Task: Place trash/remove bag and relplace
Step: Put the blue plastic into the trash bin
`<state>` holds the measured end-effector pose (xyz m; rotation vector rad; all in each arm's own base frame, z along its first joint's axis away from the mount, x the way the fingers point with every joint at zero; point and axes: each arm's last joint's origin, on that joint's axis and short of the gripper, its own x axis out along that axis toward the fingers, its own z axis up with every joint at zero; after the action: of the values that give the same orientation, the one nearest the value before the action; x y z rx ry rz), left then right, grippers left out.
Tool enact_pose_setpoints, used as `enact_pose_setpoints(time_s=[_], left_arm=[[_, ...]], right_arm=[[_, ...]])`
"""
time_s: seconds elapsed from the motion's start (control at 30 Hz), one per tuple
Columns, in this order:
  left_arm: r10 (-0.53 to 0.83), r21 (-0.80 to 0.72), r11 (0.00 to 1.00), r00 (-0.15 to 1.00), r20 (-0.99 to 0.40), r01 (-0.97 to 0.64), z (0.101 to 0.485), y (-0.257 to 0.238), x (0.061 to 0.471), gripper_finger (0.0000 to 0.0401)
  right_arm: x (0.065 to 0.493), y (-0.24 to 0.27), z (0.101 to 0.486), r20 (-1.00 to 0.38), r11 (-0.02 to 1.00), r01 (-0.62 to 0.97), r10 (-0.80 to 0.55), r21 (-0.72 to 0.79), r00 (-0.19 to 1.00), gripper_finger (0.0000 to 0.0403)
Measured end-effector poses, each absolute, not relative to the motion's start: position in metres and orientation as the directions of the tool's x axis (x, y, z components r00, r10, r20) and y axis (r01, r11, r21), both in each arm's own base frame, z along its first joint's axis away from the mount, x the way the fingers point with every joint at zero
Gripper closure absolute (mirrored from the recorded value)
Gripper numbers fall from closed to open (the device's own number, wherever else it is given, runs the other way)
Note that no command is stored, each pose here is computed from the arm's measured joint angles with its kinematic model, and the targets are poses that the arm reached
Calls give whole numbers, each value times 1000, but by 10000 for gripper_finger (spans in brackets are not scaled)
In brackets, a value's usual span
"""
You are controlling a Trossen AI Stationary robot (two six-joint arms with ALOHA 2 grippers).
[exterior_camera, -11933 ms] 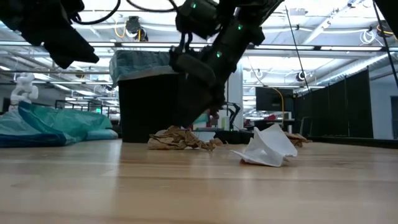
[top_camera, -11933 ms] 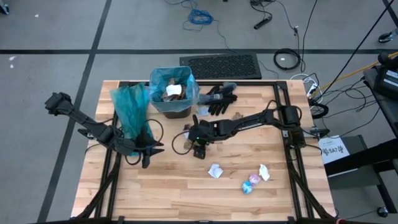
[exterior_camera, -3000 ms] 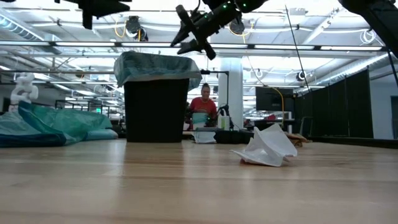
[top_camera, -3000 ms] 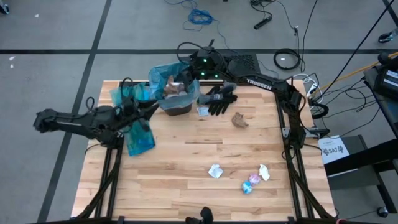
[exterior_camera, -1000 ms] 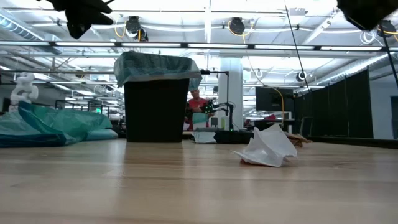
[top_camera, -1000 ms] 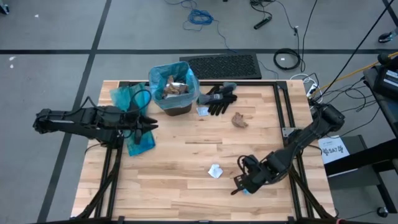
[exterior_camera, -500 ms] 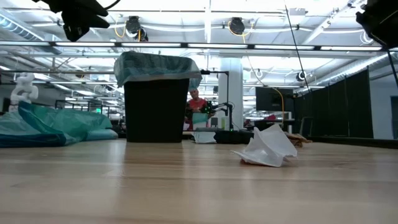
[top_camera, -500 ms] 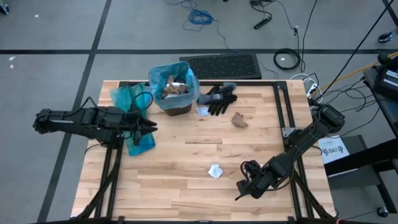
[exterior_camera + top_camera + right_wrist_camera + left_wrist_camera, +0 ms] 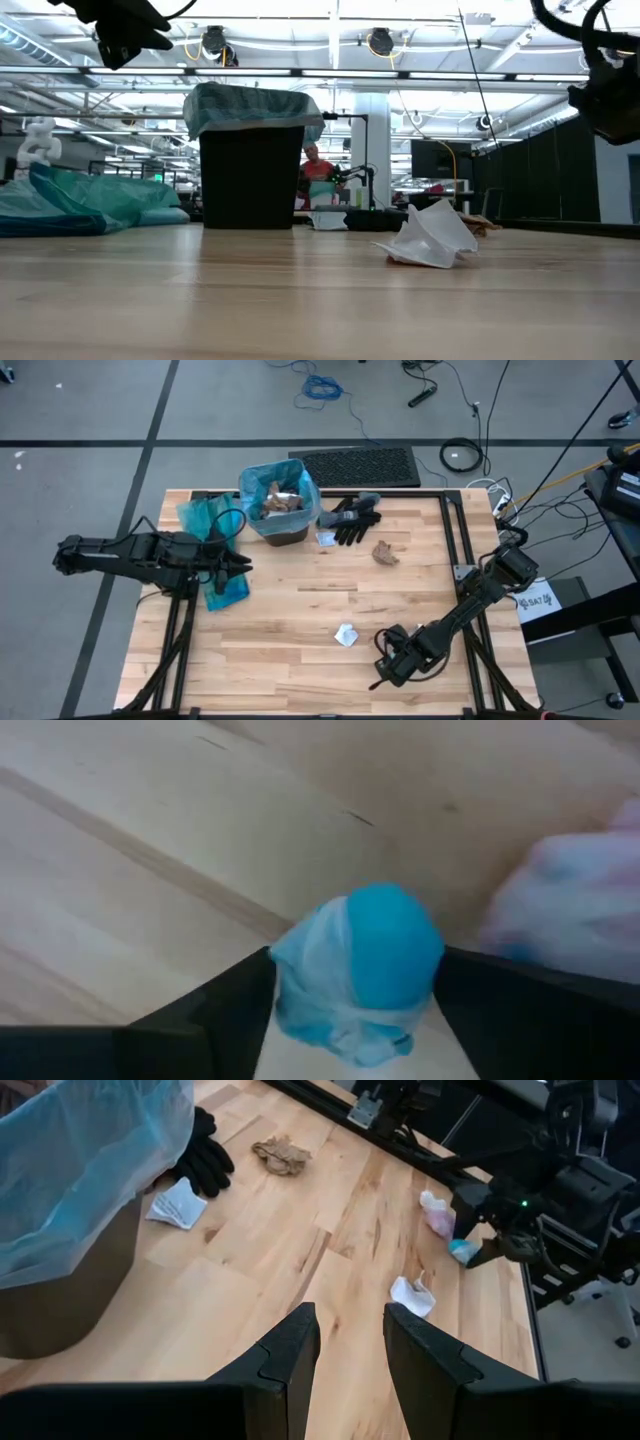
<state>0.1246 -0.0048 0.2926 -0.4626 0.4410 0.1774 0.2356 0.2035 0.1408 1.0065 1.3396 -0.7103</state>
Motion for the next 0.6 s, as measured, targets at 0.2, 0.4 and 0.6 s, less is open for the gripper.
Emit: enact_pose_setpoints(time_s=[0.2,0.4,0.6], left_arm=[[66,-391,881,889,-452,-265,292,-5,124,281],[75,-387,881,889,-452,-271,292,-5,124,281],[76,-386,881,889,-452,-272,292,-4,124,281]], right_arm=[[245,196,146,-979,434,883,164,180,119,313],[259,169,187,-935,406,846,227,346,273,376],[272,117,230,-861,411,762,154,501,484,377]])
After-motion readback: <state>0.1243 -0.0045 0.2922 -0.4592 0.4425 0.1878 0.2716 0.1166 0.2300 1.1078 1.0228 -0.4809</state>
